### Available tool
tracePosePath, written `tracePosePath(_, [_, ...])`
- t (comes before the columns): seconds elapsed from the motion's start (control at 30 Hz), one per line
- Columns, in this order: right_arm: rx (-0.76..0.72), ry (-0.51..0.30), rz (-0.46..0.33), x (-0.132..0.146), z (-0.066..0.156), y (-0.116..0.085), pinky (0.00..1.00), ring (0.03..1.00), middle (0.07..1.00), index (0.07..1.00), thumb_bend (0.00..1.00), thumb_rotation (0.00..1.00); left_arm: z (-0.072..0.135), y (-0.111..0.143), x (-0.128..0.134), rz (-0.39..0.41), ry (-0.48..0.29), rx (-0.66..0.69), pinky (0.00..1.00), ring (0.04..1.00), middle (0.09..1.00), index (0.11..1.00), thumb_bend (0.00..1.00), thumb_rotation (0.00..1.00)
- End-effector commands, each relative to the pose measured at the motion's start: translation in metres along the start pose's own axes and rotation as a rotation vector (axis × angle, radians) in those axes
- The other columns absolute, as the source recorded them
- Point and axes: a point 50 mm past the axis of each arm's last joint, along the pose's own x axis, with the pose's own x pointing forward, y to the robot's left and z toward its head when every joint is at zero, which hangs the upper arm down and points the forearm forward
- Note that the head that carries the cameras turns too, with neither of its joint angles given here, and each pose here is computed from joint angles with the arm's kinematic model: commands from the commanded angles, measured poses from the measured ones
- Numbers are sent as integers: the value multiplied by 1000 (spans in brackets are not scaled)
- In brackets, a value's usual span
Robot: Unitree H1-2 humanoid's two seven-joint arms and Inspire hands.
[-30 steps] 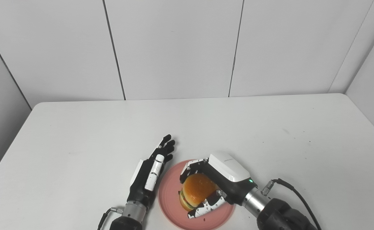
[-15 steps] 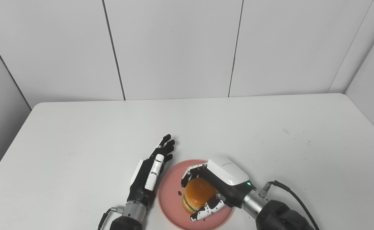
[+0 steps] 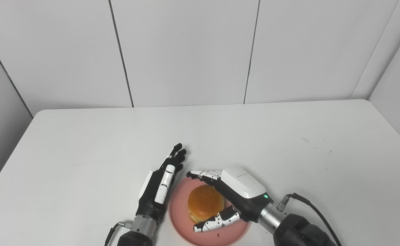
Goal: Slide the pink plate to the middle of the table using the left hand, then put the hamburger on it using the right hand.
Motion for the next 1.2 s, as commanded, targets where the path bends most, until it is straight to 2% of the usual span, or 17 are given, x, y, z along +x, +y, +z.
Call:
tracePosePath(0.0, [-17,-67,-17,2,7,-17,831,880,905,918,676,623,-23,-4,-13,7,108,-35,966,953,938,921,508,1000])
tracePosePath(0.17, [-5,-57,13,0,7,-24,870,918,948,957,717,666,-24,-3,-12,0,109,-46,975,964,948,930,517,1000])
tracePosePath(0.37, [50,-64,-10,-2,3,-30,883,920,953,963,749,679,-23,-1,-12,4,107,-56,970,959,941,926,526,1000])
tracePosePath(0.5, [116,-78,-90,-2,-4,-35,863,918,950,967,740,739,-23,-1,-12,11,97,-39,962,951,932,921,526,1000])
tracePosePath(0.57, [130,-76,-136,-3,-9,-36,875,936,968,983,749,808,-22,0,-12,14,94,-34,966,955,935,918,530,1000])
tracePosePath(0.6, [134,-70,-152,-4,-10,-38,876,938,969,984,750,813,-21,0,-12,14,95,-37,967,955,935,918,530,1000])
tracePosePath(0.63, [138,-67,-162,-5,-11,-39,893,961,988,994,749,869,-21,0,-12,14,95,-40,974,962,945,923,531,1000])
tracePosePath(0.73, [187,-45,-236,-7,-14,-40,881,977,999,1000,761,907,-20,0,-11,16,96,-44,995,973,960,935,542,1000])
tracePosePath(0.83, [257,-33,-306,-6,-21,-33,875,987,1000,1000,755,954,-22,0,-11,21,100,-46,1000,990,972,947,561,1000])
tracePosePath(0.87, [281,-29,-326,-5,-23,-30,930,997,1000,1000,741,968,-22,0,-11,24,98,-46,1000,982,966,946,559,1000])
tracePosePath(0.93, [314,-18,-370,-3,-25,-25,944,999,1000,1000,713,977,-22,1,-11,27,91,-50,1000,983,967,948,552,1000])
tracePosePath(1.03, [365,7,-400,-1,-29,-19,956,1000,1000,1000,682,988,-22,2,-12,23,90,-49,1000,986,972,955,553,1000])
tracePosePath(1.17, [457,55,-393,3,-33,-11,959,1000,1000,1000,704,1000,-22,3,-11,29,88,-53,1000,987,975,961,550,1000])
